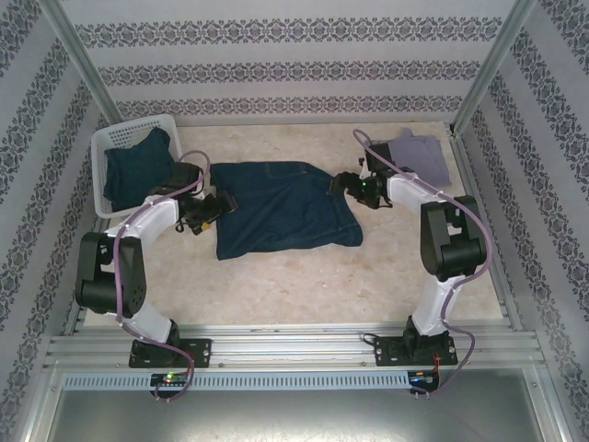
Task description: Fold and stack the skirts
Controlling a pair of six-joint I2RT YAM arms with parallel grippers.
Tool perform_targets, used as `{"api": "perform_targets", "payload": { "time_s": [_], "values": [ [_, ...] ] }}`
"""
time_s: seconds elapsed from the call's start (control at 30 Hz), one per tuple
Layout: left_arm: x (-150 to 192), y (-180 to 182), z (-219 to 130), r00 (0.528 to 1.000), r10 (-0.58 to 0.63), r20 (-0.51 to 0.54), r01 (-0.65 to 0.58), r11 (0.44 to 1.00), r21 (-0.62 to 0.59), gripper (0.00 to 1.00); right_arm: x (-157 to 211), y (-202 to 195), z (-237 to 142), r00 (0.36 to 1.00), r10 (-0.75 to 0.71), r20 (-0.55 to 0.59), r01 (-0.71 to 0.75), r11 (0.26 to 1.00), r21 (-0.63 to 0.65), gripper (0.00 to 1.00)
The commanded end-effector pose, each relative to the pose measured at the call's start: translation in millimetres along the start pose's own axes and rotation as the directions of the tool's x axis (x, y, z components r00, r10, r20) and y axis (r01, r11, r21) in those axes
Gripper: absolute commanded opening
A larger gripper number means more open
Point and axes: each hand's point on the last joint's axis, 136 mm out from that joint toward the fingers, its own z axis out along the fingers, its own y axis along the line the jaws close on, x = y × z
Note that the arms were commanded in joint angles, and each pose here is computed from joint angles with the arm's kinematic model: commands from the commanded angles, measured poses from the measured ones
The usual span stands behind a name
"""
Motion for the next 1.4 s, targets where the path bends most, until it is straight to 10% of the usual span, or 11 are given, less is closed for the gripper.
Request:
{"api": "perform_targets", "payload": {
  "time_s": [0.0,0.4,0.5,0.6,0.77,1.0,1.23,1.37],
  "values": [
    [37,30,-14,0.999,-0.022,-0.044,0.018,0.995,-0.096,0.88,42,-23,-25,0.995,0.054,-0.087,-0.049,0.997,0.06,0.9],
    [96,4,-6,0.984,-0.019,-0.178,0.053,0.98,0.191,0.74,101,-9,-16,0.977,0.009,-0.214,-0.044,0.986,-0.158,0.69],
    [88,-9,0,0.986,0.004,-0.169,0.032,0.976,0.215,0.51,90,4,-15,0.983,-0.036,-0.179,-0.001,0.979,-0.204,0.36],
    [69,-17,-12,0.994,0.041,-0.099,-0.022,0.982,0.187,0.01,68,11,-37,0.992,-0.093,-0.081,0.077,0.981,-0.179,0.15],
    [22,-34,-85,0.991,0.09,0.097,-0.102,0.987,0.125,0.0,22,38,-119,0.951,-0.239,0.199,0.273,0.947,-0.169,0.0],
    [-44,-85,-226,0.907,0.148,0.394,-0.221,0.964,0.145,0.0,-18,103,-260,0.697,-0.339,0.631,0.543,0.825,-0.156,0.0],
    [-85,-138,-309,0.767,0.198,0.611,-0.365,0.917,0.161,0.0,-44,134,-343,0.516,-0.32,0.794,0.595,0.801,-0.064,0.0],
    [-90,-156,-317,0.764,0.208,0.61,-0.407,0.89,0.206,0.0,-49,140,-355,0.491,-0.32,0.81,0.604,0.795,-0.052,0.0]
  ]
}}
